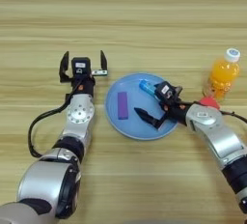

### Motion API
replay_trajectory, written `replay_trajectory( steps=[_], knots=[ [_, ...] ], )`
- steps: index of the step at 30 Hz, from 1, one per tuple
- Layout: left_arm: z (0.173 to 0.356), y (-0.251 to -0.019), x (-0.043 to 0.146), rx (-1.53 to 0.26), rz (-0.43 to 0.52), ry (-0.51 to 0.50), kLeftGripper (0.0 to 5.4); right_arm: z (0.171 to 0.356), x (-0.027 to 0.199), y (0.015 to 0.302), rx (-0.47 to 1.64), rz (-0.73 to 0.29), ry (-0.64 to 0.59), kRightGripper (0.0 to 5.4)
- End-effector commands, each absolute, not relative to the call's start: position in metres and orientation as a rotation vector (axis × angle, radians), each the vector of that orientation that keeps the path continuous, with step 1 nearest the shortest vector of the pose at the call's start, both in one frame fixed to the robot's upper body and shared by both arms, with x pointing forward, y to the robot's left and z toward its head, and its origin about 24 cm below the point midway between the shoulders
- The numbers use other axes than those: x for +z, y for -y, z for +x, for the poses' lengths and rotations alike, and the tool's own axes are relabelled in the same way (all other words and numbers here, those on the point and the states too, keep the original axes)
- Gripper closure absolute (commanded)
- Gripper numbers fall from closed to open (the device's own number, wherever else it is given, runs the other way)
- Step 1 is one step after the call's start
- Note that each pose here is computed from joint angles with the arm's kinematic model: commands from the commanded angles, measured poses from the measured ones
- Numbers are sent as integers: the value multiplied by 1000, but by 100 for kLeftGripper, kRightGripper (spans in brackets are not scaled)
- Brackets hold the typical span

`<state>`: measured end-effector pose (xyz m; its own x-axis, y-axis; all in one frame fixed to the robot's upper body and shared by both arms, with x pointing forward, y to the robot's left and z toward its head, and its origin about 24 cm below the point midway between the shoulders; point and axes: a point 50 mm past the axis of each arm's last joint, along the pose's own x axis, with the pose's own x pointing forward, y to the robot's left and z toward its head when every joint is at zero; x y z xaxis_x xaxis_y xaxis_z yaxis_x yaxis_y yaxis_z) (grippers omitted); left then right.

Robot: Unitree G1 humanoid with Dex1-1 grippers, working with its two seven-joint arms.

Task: Move the objects on the table

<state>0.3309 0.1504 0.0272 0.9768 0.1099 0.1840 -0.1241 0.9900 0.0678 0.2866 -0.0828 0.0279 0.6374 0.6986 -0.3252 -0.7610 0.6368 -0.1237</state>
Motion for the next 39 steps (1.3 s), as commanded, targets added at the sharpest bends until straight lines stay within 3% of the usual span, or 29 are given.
replay_trajectory(
  steps=[1,13,39],
  knots=[
    [333,-147,30,105,94,187,0,282,10,91,829,-265,-364,6],
    [334,-146,30,105,93,187,0,285,-2,96,801,-270,-410,6],
    [334,-145,31,104,92,186,0,284,-1,95,816,-268,-397,248]
  ],
)
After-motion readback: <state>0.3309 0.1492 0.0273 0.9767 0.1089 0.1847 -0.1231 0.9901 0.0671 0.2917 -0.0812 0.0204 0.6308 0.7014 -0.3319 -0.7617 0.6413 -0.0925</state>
